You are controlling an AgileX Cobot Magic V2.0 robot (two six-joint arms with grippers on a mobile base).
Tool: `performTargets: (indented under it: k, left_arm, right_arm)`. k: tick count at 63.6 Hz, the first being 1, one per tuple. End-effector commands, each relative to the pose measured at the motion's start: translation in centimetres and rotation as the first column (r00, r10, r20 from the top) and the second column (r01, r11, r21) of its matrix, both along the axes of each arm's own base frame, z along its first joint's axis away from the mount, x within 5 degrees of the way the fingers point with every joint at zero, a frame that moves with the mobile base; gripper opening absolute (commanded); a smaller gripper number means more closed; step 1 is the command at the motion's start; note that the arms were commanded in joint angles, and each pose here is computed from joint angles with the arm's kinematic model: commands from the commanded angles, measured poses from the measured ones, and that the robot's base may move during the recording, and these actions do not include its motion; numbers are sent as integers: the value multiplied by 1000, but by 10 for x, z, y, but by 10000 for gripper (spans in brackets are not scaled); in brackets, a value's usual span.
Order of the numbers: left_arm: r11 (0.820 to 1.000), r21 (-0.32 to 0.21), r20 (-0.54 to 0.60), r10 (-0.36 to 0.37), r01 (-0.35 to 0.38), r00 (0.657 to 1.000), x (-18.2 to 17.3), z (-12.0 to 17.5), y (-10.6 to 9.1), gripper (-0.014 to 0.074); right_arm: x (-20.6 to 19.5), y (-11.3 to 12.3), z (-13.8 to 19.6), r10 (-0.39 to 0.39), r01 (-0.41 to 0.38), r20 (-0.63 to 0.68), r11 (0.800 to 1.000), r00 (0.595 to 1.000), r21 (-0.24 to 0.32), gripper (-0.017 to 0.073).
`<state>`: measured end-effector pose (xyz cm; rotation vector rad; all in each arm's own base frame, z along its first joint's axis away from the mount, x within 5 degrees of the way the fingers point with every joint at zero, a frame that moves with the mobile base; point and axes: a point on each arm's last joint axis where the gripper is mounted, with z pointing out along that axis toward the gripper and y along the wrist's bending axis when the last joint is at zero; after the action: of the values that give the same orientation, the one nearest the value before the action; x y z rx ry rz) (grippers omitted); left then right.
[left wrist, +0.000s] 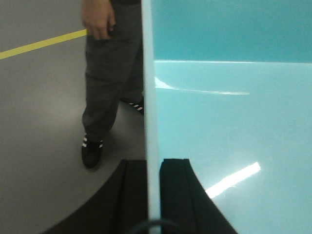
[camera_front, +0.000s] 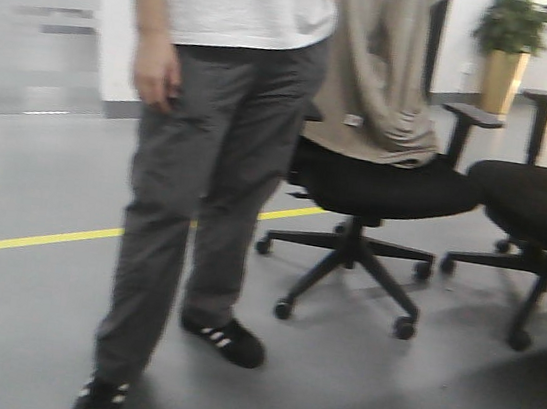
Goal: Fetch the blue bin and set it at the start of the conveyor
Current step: 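Hold the bin with both grippers while the base drives to the conveyor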
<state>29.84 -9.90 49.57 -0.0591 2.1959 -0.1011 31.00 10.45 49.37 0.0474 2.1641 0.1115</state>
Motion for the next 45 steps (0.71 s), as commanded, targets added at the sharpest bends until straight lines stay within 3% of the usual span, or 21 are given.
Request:
performTargets:
  k: [1,45]
  left_arm:
    - [1000,-3,59,-11,11,998,-4,10,1,-111]
    - [1000,-3,59,-11,11,998,-4,10,1,-111]
  right_arm:
    - [-3,-7,9,-13,15,50,999,999,-31,-153]
    - [-4,-7,8,-17,19,35,999,999,-35,-153]
